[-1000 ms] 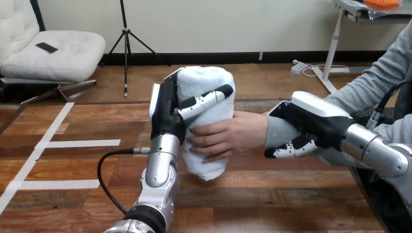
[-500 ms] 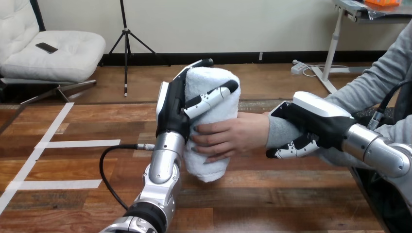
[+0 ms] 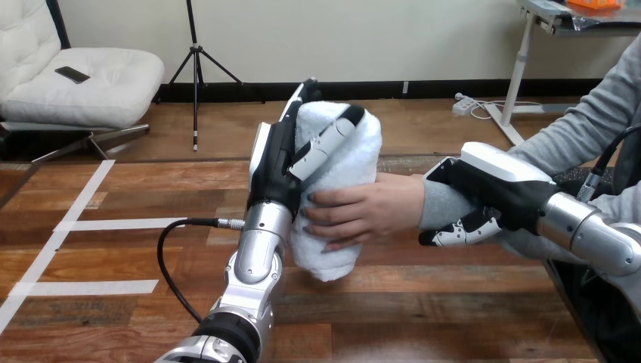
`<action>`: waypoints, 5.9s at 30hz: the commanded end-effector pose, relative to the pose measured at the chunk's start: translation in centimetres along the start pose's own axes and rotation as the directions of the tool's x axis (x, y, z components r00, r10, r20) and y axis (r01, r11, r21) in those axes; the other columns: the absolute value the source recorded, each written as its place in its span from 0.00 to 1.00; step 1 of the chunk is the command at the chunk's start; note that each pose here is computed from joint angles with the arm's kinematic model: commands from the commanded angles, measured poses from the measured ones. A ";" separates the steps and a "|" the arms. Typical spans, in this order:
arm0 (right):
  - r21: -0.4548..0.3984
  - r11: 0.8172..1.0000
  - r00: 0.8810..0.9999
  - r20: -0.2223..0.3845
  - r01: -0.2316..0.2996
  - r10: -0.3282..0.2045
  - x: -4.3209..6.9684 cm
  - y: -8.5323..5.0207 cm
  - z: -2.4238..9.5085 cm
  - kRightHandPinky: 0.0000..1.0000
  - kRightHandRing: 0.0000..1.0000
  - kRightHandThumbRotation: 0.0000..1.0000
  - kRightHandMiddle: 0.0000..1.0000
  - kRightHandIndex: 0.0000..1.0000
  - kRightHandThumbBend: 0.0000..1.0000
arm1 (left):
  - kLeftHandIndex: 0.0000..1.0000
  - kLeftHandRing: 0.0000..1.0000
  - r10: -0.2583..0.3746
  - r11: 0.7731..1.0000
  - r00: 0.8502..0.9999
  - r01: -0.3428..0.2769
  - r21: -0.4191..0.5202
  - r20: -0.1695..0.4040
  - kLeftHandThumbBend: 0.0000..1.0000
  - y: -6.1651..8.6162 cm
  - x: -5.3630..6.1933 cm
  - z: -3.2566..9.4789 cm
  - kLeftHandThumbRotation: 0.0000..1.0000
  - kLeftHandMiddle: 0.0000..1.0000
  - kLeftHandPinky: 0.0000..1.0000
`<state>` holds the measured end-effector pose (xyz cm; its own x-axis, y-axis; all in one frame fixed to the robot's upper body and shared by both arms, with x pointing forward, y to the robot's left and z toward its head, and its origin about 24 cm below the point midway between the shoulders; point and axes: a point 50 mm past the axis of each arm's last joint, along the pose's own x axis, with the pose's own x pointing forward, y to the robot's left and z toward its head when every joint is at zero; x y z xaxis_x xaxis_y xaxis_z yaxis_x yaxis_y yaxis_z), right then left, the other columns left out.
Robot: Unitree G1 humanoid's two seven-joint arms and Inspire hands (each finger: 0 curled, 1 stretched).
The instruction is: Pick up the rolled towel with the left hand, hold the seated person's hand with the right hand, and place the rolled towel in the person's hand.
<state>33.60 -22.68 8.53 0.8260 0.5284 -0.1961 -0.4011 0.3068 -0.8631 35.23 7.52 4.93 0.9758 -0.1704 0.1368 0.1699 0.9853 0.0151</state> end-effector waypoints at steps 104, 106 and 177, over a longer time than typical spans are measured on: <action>0.247 0.948 0.961 0.139 0.198 -0.237 -0.8 -1.7 2.5 0.71 0.79 1.00 0.81 0.81 1.00 | 0.88 0.90 0.045 0.995 0.968 -0.065 0.073 0.247 0.85 5.8 -7.7 2.1 0.96 0.90 0.88; 0.276 0.939 0.955 0.148 0.208 -0.255 -1.0 -1.4 2.6 0.71 0.80 1.00 0.81 0.81 1.00 | 0.88 0.90 0.057 0.995 0.969 -0.074 0.065 0.242 0.84 6.3 -8.3 1.9 0.96 0.90 0.88; 0.908 0.380 0.835 0.068 0.174 -0.546 -2.7 8.8 5.7 1.00 0.97 1.00 0.96 0.95 1.00 | 0.82 0.83 0.262 0.965 0.955 -0.256 -0.062 0.141 0.69 9.1 -15.8 -4.8 0.86 0.84 0.83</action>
<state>24.81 -16.75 2.26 0.9054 0.3368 0.2585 -0.3662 0.9276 0.0740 20.44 19.68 -2.87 0.9702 0.1163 0.2124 -0.1037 0.9922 -0.0695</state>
